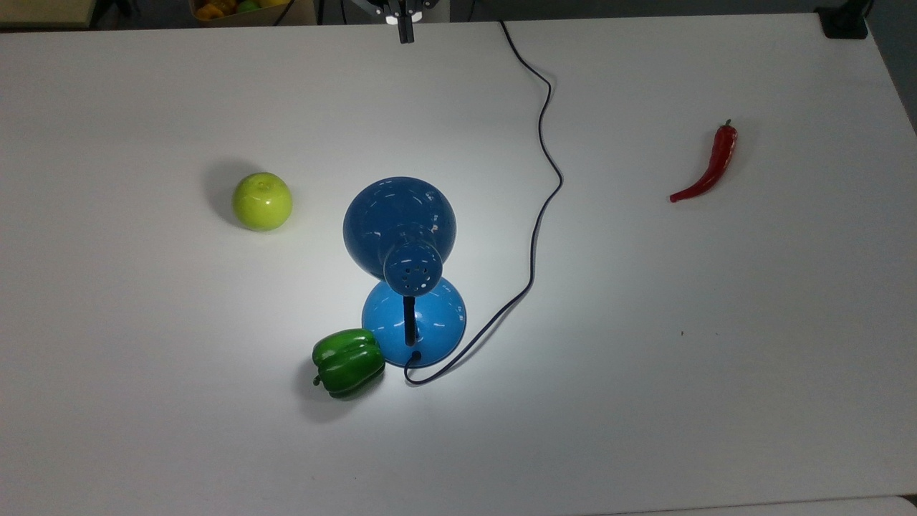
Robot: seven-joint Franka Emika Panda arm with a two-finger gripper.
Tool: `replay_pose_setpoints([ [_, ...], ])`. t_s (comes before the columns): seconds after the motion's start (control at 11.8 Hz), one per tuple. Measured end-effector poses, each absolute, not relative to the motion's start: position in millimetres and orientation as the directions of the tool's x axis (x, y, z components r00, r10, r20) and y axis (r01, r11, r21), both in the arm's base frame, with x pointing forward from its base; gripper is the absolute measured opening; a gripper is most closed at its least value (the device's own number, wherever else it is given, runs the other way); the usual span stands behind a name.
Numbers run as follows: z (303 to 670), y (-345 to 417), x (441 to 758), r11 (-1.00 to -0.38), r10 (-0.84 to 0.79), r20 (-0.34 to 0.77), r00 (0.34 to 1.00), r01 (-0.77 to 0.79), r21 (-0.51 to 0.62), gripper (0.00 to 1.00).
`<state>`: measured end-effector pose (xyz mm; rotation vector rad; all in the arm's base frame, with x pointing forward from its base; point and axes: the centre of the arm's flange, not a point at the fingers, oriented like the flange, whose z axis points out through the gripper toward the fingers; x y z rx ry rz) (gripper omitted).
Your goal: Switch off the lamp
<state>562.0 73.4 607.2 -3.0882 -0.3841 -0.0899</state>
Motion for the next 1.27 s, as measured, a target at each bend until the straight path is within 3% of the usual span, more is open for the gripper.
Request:
replay_pose_setpoints([
  [0.76, 595.3, 82.8, 561.3, -0.965, 0.252, 0.042, 0.967, 0.254, -0.064, 0.01],
  [1.27, 537.4, 83.6, 563.2, -0.966, 0.256, -0.066, 0.964, 0.252, -0.064, 0.01],
])
